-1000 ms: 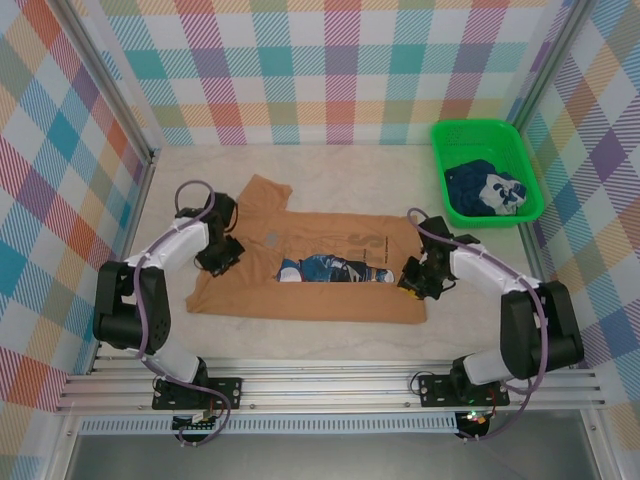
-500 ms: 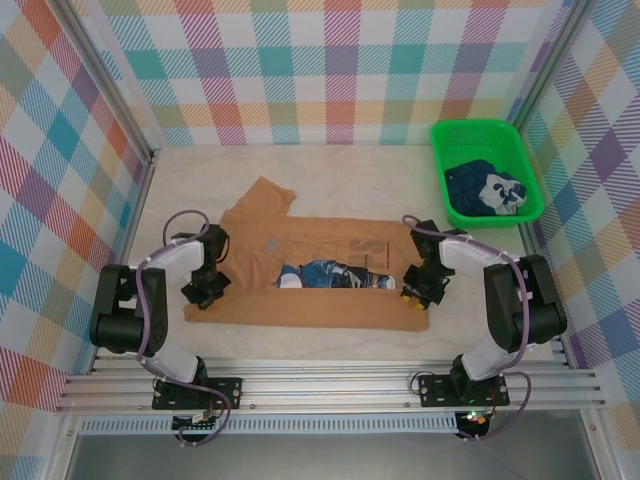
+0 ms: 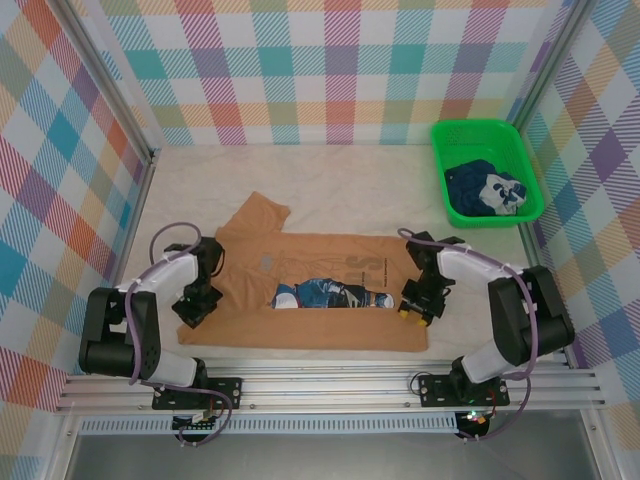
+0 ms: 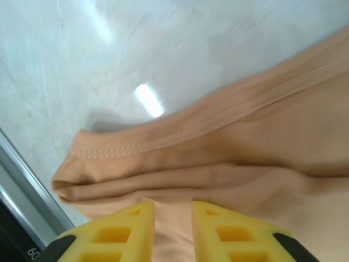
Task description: Fold and stack the t-shirts
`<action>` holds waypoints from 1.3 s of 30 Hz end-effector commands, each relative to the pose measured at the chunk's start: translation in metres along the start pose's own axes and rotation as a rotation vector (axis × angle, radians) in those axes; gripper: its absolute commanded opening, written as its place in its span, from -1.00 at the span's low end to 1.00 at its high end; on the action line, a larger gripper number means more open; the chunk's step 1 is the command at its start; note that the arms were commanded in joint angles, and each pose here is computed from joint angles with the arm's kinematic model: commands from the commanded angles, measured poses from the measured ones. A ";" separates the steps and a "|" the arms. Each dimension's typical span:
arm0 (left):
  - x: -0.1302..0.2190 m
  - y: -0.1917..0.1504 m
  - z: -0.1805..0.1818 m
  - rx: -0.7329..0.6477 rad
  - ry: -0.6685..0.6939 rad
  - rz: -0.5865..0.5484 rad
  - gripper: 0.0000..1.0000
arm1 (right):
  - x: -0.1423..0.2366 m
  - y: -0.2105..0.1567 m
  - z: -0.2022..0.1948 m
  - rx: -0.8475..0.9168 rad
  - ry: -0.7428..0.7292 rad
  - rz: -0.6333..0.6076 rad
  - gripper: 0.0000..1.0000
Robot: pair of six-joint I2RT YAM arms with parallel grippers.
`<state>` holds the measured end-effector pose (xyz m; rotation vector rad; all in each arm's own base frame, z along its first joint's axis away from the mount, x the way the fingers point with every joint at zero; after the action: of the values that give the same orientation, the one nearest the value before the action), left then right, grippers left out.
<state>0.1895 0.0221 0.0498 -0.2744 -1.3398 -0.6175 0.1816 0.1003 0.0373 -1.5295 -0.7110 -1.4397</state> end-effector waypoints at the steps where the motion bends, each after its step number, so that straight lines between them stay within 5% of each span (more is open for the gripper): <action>1: 0.055 0.044 -0.026 0.040 -0.139 -0.160 -0.33 | 0.056 0.031 0.021 0.063 0.067 -0.232 -0.15; 5: 0.101 0.079 -0.105 -0.035 -0.391 -0.214 -0.16 | 0.094 0.077 0.039 0.049 0.117 -0.428 -0.17; 10: 0.123 0.109 -0.199 -0.144 -0.567 -0.202 -0.18 | 0.104 0.142 0.052 0.031 0.008 -0.603 -0.19; 17: 0.125 0.134 -0.286 -0.250 -0.709 -0.177 -0.17 | 0.083 0.197 0.080 0.006 -0.050 -0.608 -0.21; 31: 0.116 0.142 -0.322 -0.275 -0.740 -0.162 -0.15 | 0.037 0.220 0.069 -0.092 -0.111 -0.462 -0.34; 39: 0.118 0.149 -0.330 -0.306 -0.729 -0.184 -0.14 | 0.027 0.221 0.074 -0.090 -0.087 -0.429 -0.79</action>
<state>0.5495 -0.0640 0.1096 -0.6593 -1.9950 -0.8985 0.4165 0.0644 0.0308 -1.5406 -1.1340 -1.7714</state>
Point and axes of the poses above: each hand's point on the last joint's axis, 136 mm out from that joint toward the fingers, its own x axis back along the fingers, its own z axis along the line the jaws close on, y = z × x, the point moved 1 cm from there along x, back along the fingers
